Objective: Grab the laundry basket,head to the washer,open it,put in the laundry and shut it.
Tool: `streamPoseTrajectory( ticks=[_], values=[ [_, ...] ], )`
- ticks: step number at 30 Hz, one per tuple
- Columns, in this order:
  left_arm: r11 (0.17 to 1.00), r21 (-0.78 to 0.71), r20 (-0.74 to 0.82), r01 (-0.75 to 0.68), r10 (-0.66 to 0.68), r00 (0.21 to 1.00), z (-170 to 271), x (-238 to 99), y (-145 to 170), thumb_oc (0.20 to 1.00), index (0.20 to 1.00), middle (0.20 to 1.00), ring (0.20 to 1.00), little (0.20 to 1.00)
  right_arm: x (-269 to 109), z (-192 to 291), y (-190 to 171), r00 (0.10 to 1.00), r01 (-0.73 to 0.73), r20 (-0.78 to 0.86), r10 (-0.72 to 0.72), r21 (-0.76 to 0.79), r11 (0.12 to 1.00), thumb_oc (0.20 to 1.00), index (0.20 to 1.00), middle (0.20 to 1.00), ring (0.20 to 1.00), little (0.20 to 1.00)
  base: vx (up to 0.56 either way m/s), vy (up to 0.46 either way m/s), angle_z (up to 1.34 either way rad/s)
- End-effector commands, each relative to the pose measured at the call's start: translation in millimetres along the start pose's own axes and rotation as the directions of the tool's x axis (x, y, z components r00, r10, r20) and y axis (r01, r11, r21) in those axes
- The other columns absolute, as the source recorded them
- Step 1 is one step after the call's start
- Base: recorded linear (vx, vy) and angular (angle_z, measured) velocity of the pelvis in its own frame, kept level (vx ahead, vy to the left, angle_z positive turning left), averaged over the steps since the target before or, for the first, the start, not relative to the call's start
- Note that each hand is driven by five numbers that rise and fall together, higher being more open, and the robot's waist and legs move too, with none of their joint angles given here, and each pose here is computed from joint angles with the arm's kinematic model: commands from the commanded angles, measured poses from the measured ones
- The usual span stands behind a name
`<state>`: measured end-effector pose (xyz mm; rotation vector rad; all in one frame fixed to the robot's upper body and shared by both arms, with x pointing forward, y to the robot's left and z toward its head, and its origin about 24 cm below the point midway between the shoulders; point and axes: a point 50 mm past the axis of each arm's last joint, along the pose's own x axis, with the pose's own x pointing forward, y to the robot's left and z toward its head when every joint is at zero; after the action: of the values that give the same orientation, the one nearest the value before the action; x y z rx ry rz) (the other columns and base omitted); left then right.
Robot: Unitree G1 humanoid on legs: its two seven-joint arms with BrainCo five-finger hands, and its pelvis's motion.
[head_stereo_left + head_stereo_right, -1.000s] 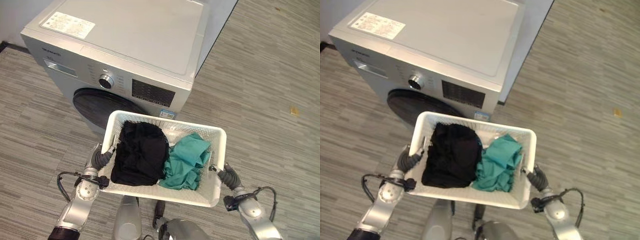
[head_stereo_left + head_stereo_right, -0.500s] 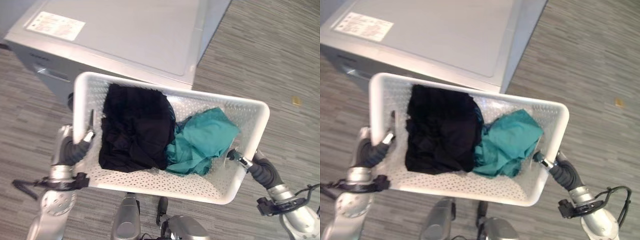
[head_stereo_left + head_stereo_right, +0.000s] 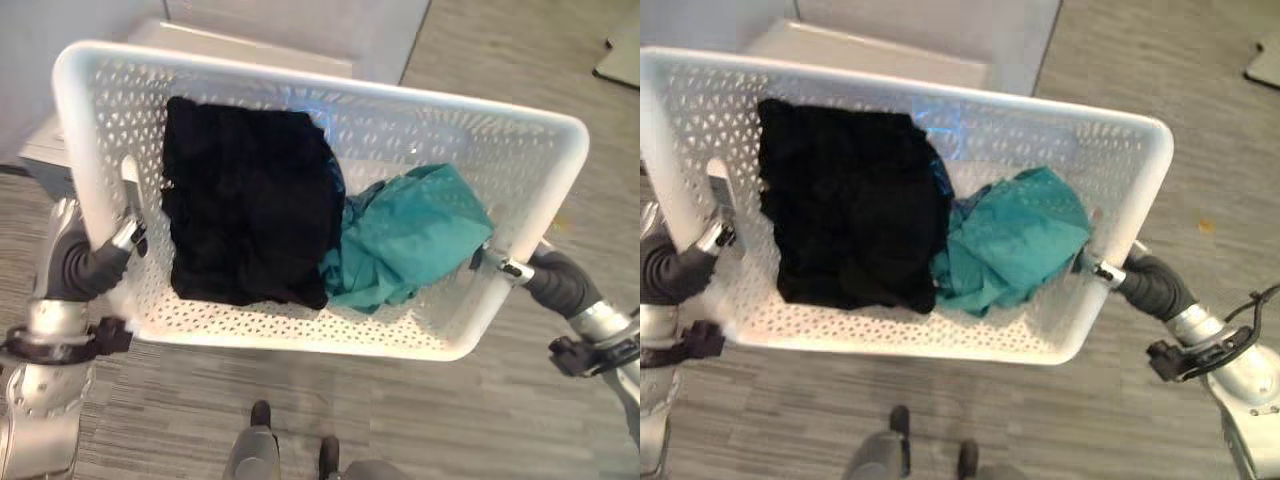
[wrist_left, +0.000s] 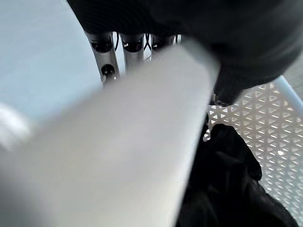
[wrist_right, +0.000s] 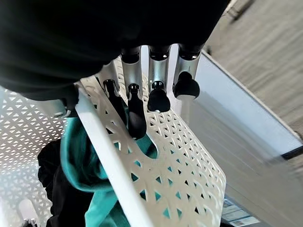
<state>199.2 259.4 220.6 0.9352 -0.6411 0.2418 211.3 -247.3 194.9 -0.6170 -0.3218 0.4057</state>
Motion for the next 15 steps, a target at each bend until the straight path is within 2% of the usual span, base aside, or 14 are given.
streamPoseTrajectory(
  ticks=[1,3,6,10,11,12,13,15],
  values=[
    [0.958,0.194,-0.181,-0.212,0.247,0.952,-46.2,1.7,46.1,0.200,0.200,0.200,0.200,0.200,-22.5,-36.9,-54.0,0.931,0.335,-0.171,-0.323,0.049,0.941,0.200,0.200,0.200,0.200,0.200,0.07,-0.020,0.03],
    [0.956,0.190,-0.158,-0.224,0.255,0.954,-45.6,15.1,47.2,0.200,0.200,0.200,0.200,0.200,-10.8,-35.1,-64.5,0.927,0.352,-0.154,-0.343,0.035,0.935,0.200,0.200,0.200,0.200,0.200,0.09,-0.022,0.02],
    [0.962,0.166,-0.111,-0.215,0.235,0.966,-42.5,53.2,46.6,0.200,0.200,0.200,0.200,0.200,23.2,-32.0,-87.1,0.913,0.393,-0.128,-0.388,0.015,0.919,0.200,0.200,0.200,0.200,0.200,0.08,-0.016,0.05],
    [0.979,0.112,-0.116,-0.170,0.183,0.976,-45.0,81.3,40.5,0.200,0.200,0.200,0.200,0.200,49.6,-36.5,-93.3,0.906,0.397,-0.162,-0.392,0.000,0.918,0.200,0.200,0.200,0.200,0.200,0.07,-0.002,0.00],
    [0.984,0.091,-0.124,-0.154,0.165,0.979,-45.1,101.2,35.8,0.200,0.200,0.200,0.200,0.200,66.8,-35.3,-93.6,0.910,0.376,-0.176,-0.375,-0.027,0.926,0.200,0.200,0.200,0.200,0.200,0.08,0.011,0.13],
    [0.983,0.091,-0.119,-0.160,0.170,0.978,-44.9,106.0,36.2,0.200,0.200,0.200,0.200,0.200,69.7,-34.4,-95.6,0.909,0.381,-0.172,-0.379,-0.027,0.924,0.200,0.200,0.200,0.200,0.200,0.11,0.026,0.22],
    [0.981,0.097,-0.111,-0.169,0.180,0.977,-38.9,132.3,35.3,0.200,0.200,0.200,0.200,0.200,87.4,-28.2,-99.1,0.912,0.377,-0.164,-0.377,-0.035,0.926,0.200,0.200,0.200,0.200,0.200,0.06,0.018,0.24],
    [0.982,0.098,-0.105,-0.161,0.171,0.980,-34.4,145.1,33.9,0.200,0.200,0.200,0.200,0.200,93.0,-27.2,-104.9,0.900,0.403,-0.166,-0.402,-0.032,0.915,0.200,0.200,0.200,0.200,0.200,0.09,0.028,0.19]
  ],
)
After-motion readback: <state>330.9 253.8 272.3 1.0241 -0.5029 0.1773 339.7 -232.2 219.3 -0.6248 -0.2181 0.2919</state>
